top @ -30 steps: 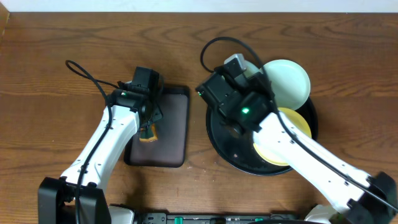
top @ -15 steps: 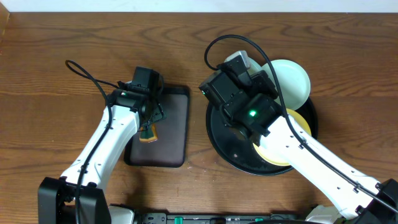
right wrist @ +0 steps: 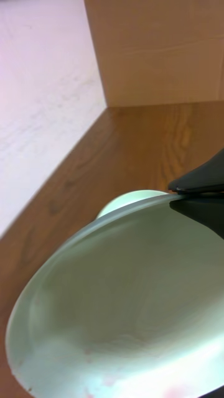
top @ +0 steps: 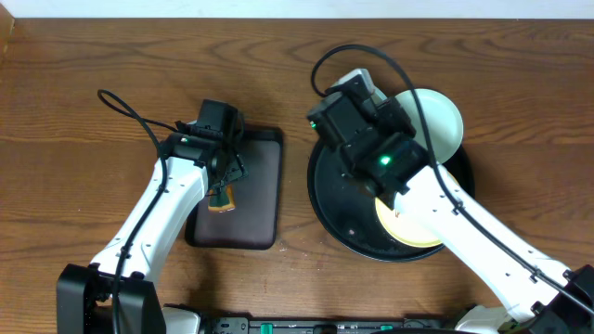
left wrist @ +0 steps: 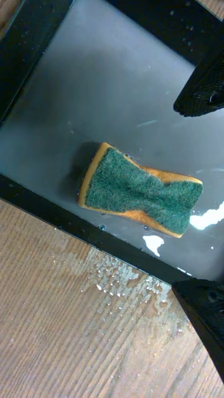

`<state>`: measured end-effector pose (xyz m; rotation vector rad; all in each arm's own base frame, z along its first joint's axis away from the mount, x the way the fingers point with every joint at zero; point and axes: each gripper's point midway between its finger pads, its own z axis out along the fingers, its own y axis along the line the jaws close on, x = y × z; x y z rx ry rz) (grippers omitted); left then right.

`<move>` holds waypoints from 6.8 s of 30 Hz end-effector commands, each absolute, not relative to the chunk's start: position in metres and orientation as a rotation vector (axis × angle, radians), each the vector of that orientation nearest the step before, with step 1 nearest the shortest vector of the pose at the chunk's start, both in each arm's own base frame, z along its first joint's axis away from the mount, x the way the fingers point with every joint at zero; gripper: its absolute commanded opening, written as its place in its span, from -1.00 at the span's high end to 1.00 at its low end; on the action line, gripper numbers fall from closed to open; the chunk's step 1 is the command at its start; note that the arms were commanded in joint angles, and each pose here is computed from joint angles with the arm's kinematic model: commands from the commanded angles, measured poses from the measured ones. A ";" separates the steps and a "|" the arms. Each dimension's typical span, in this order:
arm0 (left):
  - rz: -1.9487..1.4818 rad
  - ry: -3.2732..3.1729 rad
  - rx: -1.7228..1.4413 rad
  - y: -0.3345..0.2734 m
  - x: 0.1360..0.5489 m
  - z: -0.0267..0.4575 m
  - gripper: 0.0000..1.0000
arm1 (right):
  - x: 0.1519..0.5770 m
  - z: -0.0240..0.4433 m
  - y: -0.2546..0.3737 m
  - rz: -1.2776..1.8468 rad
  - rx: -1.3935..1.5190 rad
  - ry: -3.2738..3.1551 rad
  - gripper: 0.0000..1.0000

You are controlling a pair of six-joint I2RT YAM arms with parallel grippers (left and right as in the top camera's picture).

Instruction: Clean dirty plates on tray and stack at the side

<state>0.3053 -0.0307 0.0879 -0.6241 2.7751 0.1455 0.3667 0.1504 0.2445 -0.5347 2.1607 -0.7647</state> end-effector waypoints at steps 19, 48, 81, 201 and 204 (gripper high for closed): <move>0.166 2.781 -0.621 -0.028 0.303 0.086 -0.68 | 0.372 0.221 0.132 -0.508 -0.324 2.342 0.98; 0.166 2.781 -0.621 -0.028 0.303 0.086 -0.68 | 0.289 0.100 -0.263 -0.009 1.588 2.366 0.97; 0.166 2.781 -0.621 -0.028 0.303 0.086 -0.69 | 0.303 0.078 -0.052 -0.233 0.650 2.922 -0.04; -0.125 2.996 -0.405 -0.072 0.284 0.011 0.85 | 0.304 0.002 0.075 0.218 0.023 2.955 0.98; -0.138 2.954 -0.338 -0.074 0.297 0.025 0.44 | 0.304 0.002 0.075 0.218 0.023 2.955 0.98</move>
